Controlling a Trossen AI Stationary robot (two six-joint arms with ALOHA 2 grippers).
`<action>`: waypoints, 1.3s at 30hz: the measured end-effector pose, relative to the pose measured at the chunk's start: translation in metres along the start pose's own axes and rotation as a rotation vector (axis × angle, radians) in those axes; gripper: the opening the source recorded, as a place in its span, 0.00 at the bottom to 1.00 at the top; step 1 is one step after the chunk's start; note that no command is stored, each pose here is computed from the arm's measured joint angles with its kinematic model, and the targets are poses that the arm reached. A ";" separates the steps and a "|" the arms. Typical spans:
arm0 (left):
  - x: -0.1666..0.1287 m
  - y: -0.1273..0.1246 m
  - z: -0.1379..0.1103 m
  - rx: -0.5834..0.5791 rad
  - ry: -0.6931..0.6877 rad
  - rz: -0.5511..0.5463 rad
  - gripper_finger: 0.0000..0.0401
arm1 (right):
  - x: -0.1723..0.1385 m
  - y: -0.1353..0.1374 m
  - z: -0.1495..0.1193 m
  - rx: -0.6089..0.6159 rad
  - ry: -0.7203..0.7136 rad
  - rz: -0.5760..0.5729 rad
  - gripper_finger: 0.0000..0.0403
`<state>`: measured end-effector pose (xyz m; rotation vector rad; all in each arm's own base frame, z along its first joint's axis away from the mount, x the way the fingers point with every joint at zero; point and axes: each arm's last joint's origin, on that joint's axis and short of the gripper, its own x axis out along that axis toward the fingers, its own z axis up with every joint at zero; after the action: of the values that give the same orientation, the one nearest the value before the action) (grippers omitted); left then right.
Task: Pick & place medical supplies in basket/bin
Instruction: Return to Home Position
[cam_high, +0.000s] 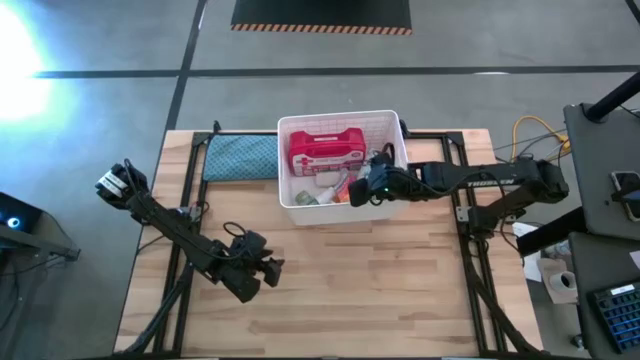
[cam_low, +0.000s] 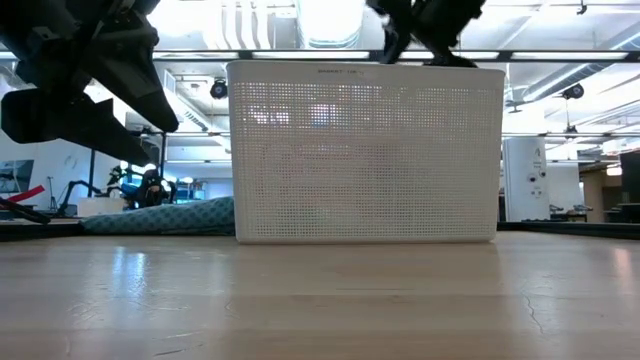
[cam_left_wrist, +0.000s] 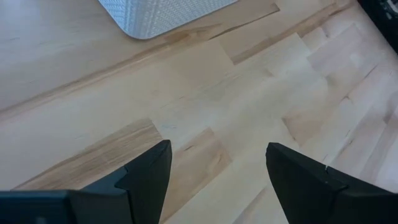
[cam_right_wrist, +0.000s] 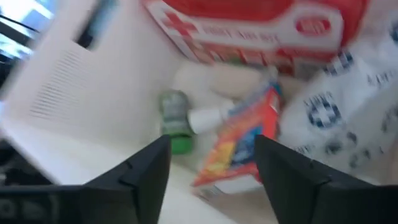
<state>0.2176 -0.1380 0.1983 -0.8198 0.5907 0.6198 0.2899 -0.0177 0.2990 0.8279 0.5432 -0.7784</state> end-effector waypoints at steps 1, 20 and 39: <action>0.000 0.000 0.000 -0.001 0.000 -0.001 0.60 | -0.004 0.004 0.000 -0.012 -0.025 0.020 0.56; -0.009 -0.010 0.005 0.118 0.044 -0.115 0.60 | -0.117 0.052 0.011 -0.456 -0.252 0.396 0.65; -0.065 -0.007 0.063 0.296 -0.146 -0.722 0.60 | -0.135 0.062 -0.022 -0.608 0.000 0.720 0.65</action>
<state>0.1936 -0.1089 0.2810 -0.6395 0.2119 -0.0710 0.2541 0.0796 0.4073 0.3975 0.4027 0.0615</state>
